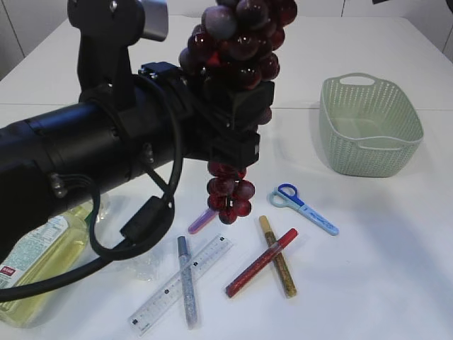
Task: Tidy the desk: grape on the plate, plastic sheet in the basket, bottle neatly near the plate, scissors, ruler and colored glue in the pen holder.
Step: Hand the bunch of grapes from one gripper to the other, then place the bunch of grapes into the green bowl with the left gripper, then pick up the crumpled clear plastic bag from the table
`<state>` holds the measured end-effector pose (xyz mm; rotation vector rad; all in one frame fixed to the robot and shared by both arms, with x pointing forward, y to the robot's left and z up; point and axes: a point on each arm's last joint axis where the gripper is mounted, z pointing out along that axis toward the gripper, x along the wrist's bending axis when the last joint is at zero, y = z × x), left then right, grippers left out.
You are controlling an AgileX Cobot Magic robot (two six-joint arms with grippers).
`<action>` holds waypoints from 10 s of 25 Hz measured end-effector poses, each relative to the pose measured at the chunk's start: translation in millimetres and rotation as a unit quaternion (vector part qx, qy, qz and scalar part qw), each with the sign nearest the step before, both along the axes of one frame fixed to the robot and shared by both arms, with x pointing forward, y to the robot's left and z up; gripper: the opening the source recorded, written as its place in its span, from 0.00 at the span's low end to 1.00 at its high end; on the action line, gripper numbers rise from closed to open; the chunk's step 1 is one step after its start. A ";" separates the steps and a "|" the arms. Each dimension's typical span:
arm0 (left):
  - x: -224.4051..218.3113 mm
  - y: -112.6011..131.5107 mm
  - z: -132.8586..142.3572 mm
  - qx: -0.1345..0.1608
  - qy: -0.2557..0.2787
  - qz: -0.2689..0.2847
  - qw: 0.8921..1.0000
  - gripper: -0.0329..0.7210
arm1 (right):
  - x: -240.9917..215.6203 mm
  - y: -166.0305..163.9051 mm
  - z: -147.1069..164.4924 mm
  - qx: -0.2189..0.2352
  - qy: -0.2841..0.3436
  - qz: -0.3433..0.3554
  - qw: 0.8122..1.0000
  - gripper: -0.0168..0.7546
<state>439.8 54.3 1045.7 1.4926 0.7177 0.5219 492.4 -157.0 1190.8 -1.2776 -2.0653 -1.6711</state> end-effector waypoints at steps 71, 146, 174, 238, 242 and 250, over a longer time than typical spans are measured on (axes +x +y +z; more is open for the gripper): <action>69.8 95.1 -4.4 -0.023 0.096 0.206 0.974 0.27 | 5.1 -92.5 -111.8 -0.533 0.103 -0.217 0.811 0.78; 176.4 134.6 -30.2 0.088 0.265 0.238 0.930 0.76 | 6.6 -88.1 -114.5 -0.509 0.101 -0.219 0.827 0.78; 28.0 217.9 74.9 0.232 0.376 0.247 0.862 0.70 | -17.2 -82.5 -102.8 -0.457 0.158 -0.209 0.850 0.78; 111.9 55.7 -114.3 0.272 0.568 0.153 0.762 0.68 | -15.5 -79.2 -102.0 -0.440 0.151 -0.207 0.861 0.78; 113.1 55.1 -126.1 0.280 0.576 0.154 0.752 0.68 | -15.4 -79.1 -102.0 -0.443 0.146 -0.201 0.861 0.78; 113.7 55.0 -135.9 0.287 0.583 0.155 0.744 0.64 | -15.4 -79.1 -102.0 -0.446 0.142 -0.196 0.862 0.78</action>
